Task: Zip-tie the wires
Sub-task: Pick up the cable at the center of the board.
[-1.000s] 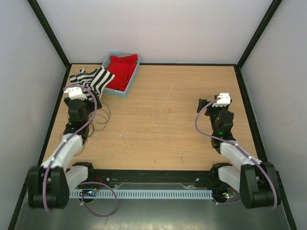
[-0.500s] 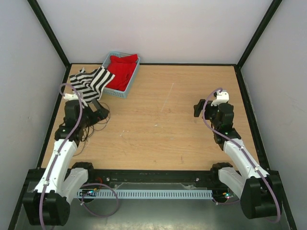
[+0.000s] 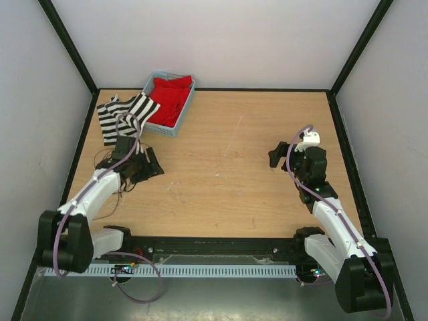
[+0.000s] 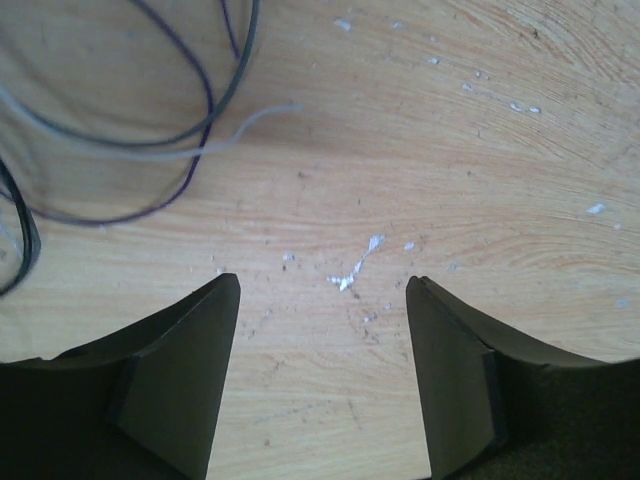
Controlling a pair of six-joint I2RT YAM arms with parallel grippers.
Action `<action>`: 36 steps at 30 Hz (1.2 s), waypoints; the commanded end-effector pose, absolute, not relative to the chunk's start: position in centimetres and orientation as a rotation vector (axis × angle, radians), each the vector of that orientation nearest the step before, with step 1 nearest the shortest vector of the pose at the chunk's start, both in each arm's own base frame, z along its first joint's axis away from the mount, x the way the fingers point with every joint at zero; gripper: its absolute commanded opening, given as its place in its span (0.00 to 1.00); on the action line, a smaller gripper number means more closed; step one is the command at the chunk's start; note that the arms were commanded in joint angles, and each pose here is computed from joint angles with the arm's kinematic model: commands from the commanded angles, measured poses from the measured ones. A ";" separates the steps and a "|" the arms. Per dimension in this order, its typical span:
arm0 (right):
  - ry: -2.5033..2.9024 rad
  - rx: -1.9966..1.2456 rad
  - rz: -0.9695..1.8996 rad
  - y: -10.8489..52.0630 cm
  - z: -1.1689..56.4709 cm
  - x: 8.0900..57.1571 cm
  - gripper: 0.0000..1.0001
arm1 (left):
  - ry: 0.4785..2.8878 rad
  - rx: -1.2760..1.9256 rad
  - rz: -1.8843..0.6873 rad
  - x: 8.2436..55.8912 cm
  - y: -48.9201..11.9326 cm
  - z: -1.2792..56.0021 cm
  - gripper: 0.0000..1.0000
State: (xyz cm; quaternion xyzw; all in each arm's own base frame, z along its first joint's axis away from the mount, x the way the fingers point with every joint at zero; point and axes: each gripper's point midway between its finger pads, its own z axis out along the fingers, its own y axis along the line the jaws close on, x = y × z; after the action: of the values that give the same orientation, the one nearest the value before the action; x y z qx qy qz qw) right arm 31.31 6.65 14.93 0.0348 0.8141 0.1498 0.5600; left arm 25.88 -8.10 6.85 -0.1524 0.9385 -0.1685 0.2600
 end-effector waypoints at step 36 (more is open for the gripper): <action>1.873 0.073 0.430 7.7 15.3 31.4 0.99 | 2.680 -0.049 0.149 33.3 -7.0 1.7 0.49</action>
State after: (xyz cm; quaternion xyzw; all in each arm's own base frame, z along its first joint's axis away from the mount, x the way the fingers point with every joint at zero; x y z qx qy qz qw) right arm 31.30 7.45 15.12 0.0307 0.8050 0.1744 0.5663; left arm 33.30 -6.53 2.15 -0.0215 0.9693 0.0540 0.2388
